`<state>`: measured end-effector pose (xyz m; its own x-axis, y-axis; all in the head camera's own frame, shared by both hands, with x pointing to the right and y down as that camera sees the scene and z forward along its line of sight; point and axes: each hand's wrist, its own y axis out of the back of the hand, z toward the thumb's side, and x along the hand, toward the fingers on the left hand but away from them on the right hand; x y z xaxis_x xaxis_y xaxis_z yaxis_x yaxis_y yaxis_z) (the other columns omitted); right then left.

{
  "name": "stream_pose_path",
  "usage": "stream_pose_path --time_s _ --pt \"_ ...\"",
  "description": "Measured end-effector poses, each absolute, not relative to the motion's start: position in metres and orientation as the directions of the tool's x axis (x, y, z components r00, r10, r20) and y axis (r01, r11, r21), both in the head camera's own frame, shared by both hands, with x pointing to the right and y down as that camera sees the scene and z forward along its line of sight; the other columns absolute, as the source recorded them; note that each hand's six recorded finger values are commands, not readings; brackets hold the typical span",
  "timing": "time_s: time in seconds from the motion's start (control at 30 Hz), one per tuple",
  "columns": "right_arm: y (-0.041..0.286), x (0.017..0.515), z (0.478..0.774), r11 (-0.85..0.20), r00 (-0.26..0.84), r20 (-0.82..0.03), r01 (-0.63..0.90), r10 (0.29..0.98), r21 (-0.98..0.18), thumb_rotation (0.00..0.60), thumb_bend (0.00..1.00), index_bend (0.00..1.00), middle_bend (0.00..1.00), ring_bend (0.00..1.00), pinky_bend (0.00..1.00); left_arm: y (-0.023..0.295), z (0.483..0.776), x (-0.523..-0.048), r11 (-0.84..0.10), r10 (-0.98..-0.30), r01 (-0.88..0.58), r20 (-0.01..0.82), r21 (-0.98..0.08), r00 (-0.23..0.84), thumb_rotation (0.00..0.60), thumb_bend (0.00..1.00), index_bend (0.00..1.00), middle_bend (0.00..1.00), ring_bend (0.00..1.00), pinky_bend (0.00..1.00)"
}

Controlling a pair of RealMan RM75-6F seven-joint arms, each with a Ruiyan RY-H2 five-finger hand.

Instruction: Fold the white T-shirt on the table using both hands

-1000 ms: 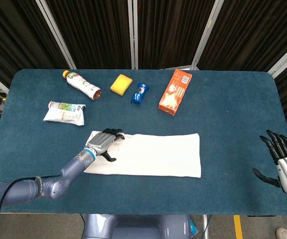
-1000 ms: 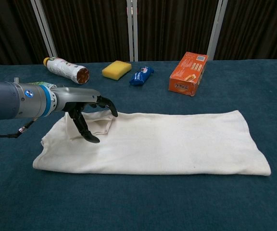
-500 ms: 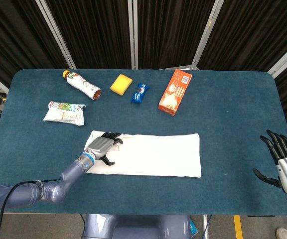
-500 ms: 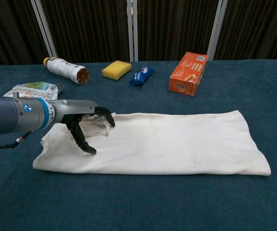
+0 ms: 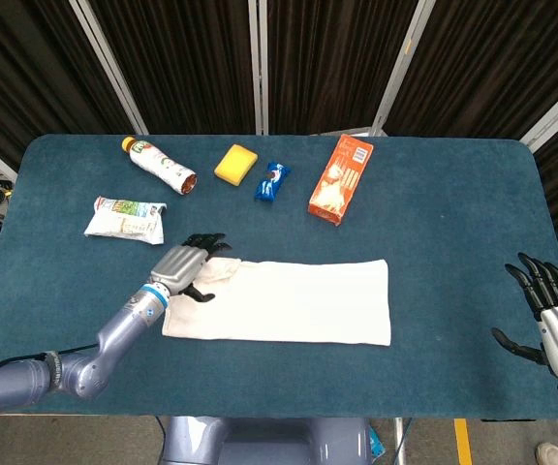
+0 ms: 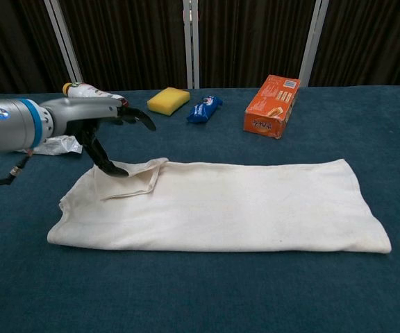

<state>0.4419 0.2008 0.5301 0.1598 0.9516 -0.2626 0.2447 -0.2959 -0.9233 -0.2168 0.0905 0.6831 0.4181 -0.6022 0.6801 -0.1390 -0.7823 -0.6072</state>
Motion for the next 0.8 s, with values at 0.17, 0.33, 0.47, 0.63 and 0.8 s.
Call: stream_pose_path --time_s 0.17,0.33,0.47,0.63,0.8 --pt "0.200 0.443 0.539 -0.324 0.158 -0.294 0.222 0.943 -0.919 0.600 0.10 0.13 0.00 0.00 0.00 0.079 0.654 -0.262 -0.705 -0.697 -0.171 0.627 -0.688 0.349 0.600 0.23 0.00 0.00 0.00 0.00" --pt "0.200 0.438 0.557 -0.397 0.193 -0.365 0.165 0.911 -0.903 0.600 0.10 0.13 0.00 0.00 0.00 0.082 0.636 -0.297 -0.652 -0.751 -0.157 0.603 -0.742 0.268 0.600 0.15 0.00 0.00 0.00 0.00" --pt "0.197 0.428 0.575 -0.464 0.256 -0.433 0.076 0.864 -0.882 0.600 0.10 0.14 0.00 0.00 0.00 0.089 0.620 -0.320 -0.593 -0.802 -0.160 0.562 -0.789 0.201 0.600 0.15 0.00 0.00 0.00 0.00" --pt "0.191 0.411 0.598 -0.518 0.363 -0.498 -0.048 0.788 -0.854 0.600 0.09 0.19 0.00 0.00 0.00 0.107 0.600 -0.354 -0.530 -0.848 -0.129 0.521 -0.838 0.094 0.600 0.15 0.00 0.00 0.00 0.00" --pt "0.183 0.398 0.619 -0.518 0.453 -0.519 -0.138 0.725 -0.844 0.600 0.09 0.21 0.00 0.00 0.00 0.133 0.584 -0.380 -0.518 -0.853 -0.115 0.521 -0.847 0.004 0.600 0.15 0.00 0.00 0.00 0.00"
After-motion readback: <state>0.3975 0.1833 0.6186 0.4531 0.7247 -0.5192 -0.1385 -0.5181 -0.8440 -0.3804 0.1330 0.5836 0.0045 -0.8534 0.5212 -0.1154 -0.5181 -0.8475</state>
